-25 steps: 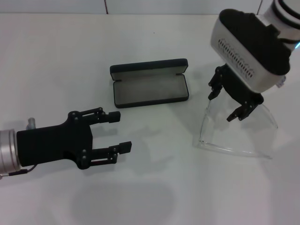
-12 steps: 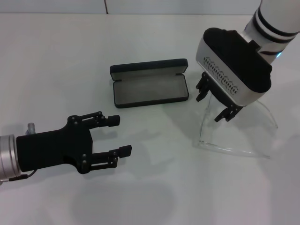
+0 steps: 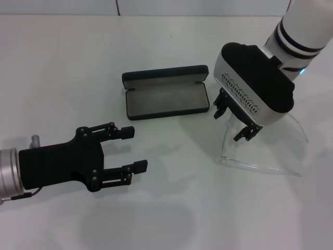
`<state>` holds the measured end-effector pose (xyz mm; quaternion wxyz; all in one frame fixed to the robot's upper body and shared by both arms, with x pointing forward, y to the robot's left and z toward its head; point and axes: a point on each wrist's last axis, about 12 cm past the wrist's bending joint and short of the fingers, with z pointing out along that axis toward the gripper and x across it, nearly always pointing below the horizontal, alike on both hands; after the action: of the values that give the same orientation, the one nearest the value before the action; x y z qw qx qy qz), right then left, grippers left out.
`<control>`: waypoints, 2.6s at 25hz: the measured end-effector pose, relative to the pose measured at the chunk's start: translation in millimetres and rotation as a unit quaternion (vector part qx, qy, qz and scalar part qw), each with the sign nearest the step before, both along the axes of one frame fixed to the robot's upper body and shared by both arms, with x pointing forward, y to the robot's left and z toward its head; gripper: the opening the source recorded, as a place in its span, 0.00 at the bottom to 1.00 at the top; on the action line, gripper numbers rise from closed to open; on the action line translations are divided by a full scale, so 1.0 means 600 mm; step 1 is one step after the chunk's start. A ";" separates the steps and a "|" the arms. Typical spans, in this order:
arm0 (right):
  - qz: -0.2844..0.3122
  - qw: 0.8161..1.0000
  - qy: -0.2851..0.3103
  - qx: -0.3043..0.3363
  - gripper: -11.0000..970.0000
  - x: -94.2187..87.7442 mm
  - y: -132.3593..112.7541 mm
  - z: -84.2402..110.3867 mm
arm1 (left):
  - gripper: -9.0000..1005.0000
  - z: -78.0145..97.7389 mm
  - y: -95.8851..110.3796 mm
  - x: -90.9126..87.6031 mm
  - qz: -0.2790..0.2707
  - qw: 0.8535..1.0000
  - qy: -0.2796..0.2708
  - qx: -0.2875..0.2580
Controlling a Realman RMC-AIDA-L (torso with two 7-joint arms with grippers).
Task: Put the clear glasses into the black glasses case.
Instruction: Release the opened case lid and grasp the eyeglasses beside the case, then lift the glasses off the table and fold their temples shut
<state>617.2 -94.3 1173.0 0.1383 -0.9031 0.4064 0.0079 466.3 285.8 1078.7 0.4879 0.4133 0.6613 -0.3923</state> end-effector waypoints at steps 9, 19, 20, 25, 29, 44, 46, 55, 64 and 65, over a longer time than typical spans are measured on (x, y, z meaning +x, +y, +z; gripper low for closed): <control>0.007 1.000 -0.006 0.001 0.51 0.001 0.002 -0.003 | 0.76 0.001 -0.001 0.002 -0.002 1.000 -0.002 0.000; 0.023 1.000 -0.014 0.004 0.49 -0.001 0.001 -0.009 | 0.76 0.002 -0.001 0.003 -0.002 1.000 -0.003 -0.001; 0.023 1.000 -0.014 0.004 0.46 -0.001 0.001 -0.009 | 0.76 0.003 -0.002 0.003 -0.003 1.000 -0.003 -0.001; 0.022 1.000 -0.014 0.004 0.32 -0.001 0.001 -0.009 | 0.76 0.004 -0.001 0.005 0.000 1.000 -0.005 -0.002; 0.020 1.000 -0.016 0.006 0.19 0.000 0.001 -0.007 | 0.76 0.005 0.001 0.006 0.004 1.000 -0.007 -0.004; -0.065 0.990 0.010 0.125 0.06 0.008 -0.034 0.067 | 0.76 0.020 0.022 0.009 0.048 0.998 -0.028 -0.040; -0.093 0.983 0.014 0.157 0.06 0.012 -0.048 0.076 | 0.76 0.029 0.028 0.010 0.062 0.995 -0.042 -0.060; -0.206 0.911 0.074 0.349 0.06 0.010 -0.099 0.072 | 0.71 0.092 0.027 0.029 0.082 0.969 -0.122 -0.199; -0.307 0.797 0.184 0.486 0.06 0.002 -0.149 0.025 | 0.45 0.118 -0.018 0.084 0.048 0.951 -0.152 -0.264; -0.317 0.786 0.197 0.494 0.06 0.001 -0.153 0.017 | 0.41 0.125 -0.031 0.092 0.031 0.951 -0.155 -0.266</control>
<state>618.0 -186.1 1183.2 0.4769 -0.5108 0.6287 0.3412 521.3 267.3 1153.9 0.6887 0.3032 0.4615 -0.4699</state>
